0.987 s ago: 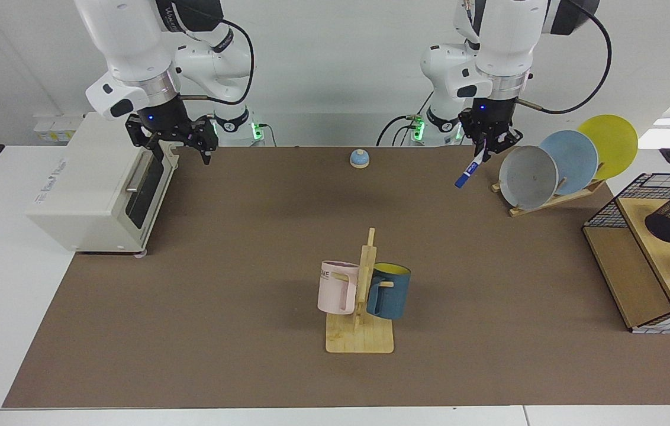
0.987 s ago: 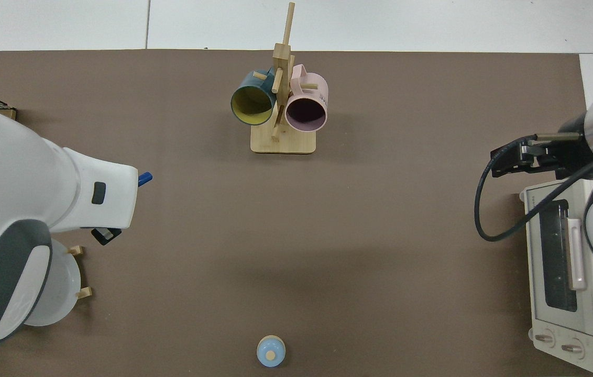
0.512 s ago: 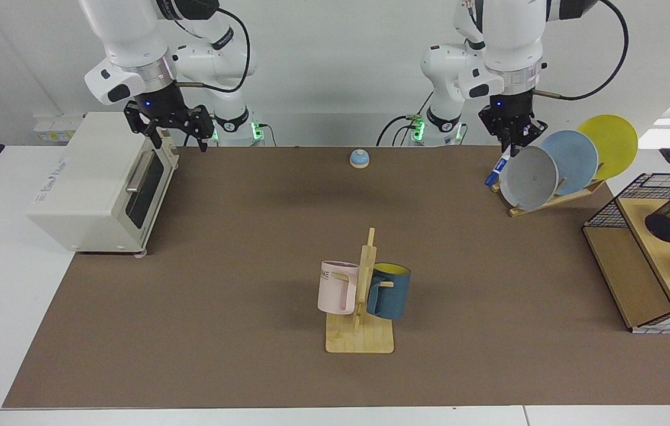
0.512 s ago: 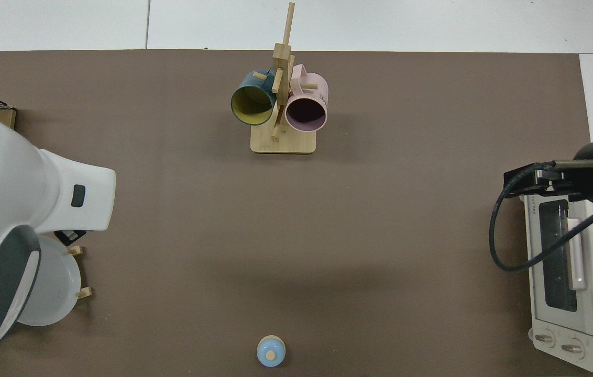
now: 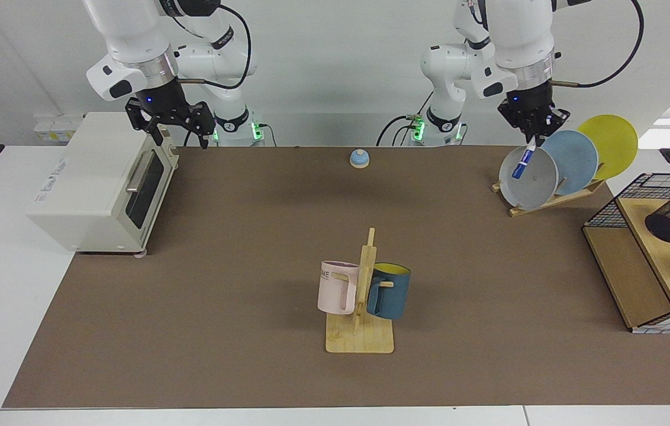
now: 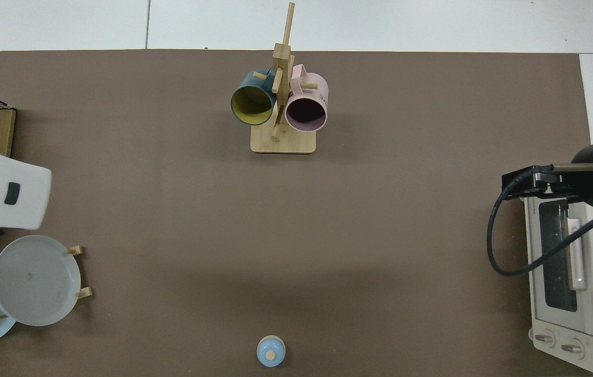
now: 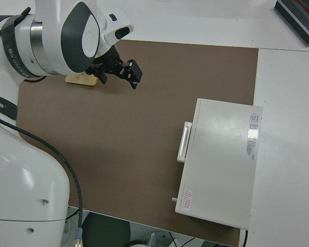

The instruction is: Put markers into pen holder

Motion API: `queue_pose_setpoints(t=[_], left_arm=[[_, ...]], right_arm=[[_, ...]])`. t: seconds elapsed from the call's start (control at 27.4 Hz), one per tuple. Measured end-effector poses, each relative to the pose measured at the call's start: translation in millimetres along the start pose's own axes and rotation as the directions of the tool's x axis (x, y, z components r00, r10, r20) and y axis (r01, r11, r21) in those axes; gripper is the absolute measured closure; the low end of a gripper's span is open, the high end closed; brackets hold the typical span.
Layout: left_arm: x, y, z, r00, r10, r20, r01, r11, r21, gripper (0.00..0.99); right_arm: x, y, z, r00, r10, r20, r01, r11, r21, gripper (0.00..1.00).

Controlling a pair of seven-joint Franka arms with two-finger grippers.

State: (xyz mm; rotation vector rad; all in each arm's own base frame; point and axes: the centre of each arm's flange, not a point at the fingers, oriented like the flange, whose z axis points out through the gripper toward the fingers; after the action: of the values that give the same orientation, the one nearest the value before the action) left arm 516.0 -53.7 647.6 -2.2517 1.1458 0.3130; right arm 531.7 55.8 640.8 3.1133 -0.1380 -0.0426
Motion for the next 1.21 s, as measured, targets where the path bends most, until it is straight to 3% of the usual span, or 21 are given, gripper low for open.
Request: queue_pose_setpoints(t=[0.4, 0.84, 1.21], left_arm=[[-48.6, -43.1, 34.1, 0.985, 0.124, 0.121, -0.128, 0.991, 0.032, 0.833], [-109.6, -92.4, 78.1, 0.933, 0.321, 0.164, -0.328, 0.945, 0.017, 0.833], [-127.5, -110.1, 90.8, 0.898, 0.388, 0.208, -0.396, 0.918, -0.001, 0.833]], right_arm=[[-1.2, -0.1, -2.2, 1.000, 0.000, -0.005, 0.000, 1.000, 0.001, 0.00], [-1.1, -0.2, -2.3, 1.000, 0.000, -0.006, 0.000, 1.000, 0.002, 0.00], [-1.1, -0.2, -2.3, 1.000, -0.001, -0.006, 0.001, 1.000, 0.002, 0.00]])
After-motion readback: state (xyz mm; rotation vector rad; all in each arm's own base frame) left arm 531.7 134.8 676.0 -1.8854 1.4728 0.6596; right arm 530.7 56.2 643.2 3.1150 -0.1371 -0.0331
